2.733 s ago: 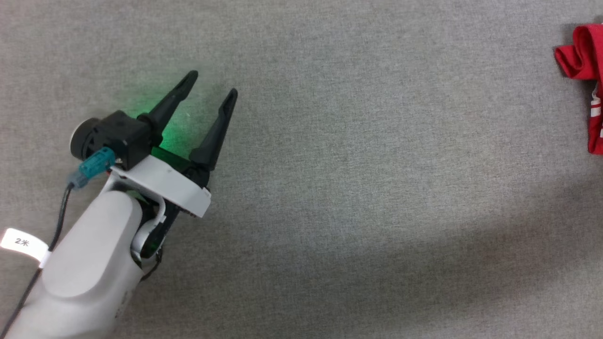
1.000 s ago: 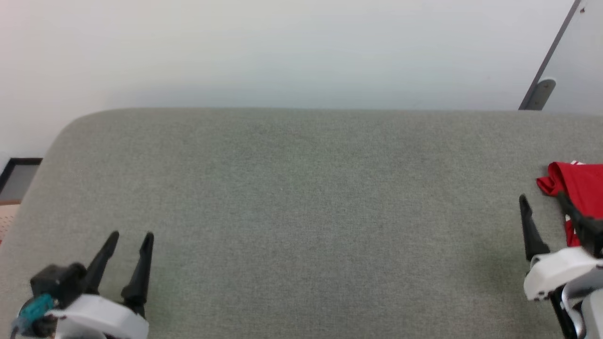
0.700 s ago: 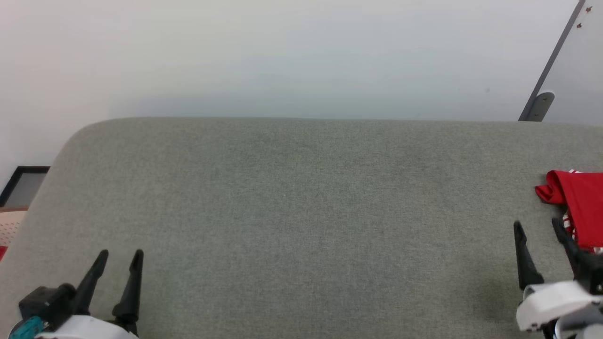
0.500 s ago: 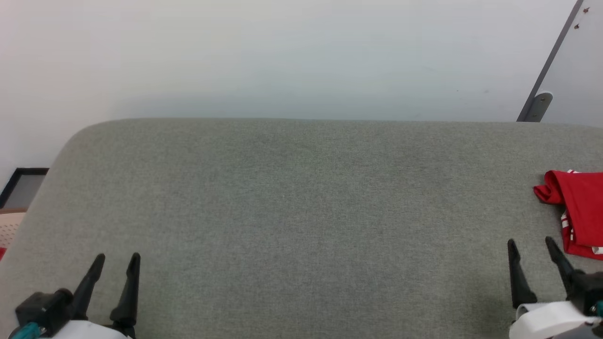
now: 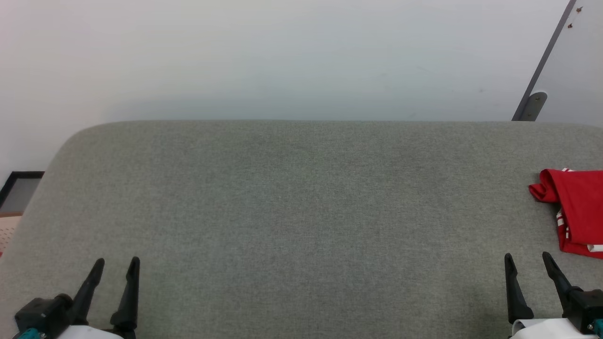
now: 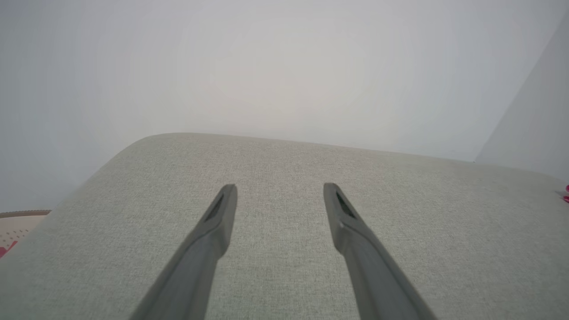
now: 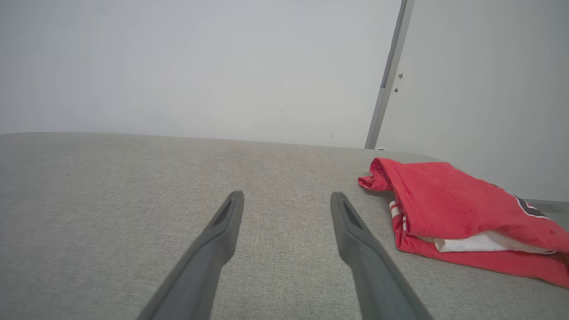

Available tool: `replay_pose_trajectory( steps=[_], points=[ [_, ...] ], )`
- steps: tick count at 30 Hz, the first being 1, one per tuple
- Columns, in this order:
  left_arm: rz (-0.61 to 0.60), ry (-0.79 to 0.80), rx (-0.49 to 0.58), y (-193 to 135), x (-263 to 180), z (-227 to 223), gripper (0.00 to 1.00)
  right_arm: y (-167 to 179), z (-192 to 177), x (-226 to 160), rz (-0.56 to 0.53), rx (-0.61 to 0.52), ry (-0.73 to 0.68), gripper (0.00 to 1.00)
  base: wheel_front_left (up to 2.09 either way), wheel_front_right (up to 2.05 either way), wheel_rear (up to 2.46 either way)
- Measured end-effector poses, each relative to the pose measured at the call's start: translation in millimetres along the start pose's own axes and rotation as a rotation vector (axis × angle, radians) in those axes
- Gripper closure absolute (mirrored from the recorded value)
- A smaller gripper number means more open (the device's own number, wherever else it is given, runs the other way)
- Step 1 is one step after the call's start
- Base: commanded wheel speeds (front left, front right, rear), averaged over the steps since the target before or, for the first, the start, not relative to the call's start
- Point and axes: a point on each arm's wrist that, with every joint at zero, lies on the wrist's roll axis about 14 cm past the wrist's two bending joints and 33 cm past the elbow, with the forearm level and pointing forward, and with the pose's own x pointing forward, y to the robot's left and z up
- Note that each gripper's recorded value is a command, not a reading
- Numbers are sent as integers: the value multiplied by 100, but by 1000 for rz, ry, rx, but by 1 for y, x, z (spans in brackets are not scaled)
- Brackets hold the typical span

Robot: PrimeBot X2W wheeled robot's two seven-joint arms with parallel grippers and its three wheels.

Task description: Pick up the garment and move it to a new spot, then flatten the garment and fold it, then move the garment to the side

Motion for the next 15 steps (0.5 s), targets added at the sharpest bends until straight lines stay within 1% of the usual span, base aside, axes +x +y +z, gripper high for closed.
replay_pose_trajectory(
  steps=[11, 12, 15],
  points=[
    [-8, -20, -6, -4, 1, 5, 0, 0, -1, -3, -9, 13, 1, 0, 0, 0, 0],
    [-7, -24, -9, -5, 1, 6, 100, 1, -2, -3, -9, 14, 3, 100, 0, 0, 0],
    [2, 11, -37, -9, -3, -8, 100, 2, -15, -8, -12, 24, 46, 100, 0, 0, 0]
  ],
)
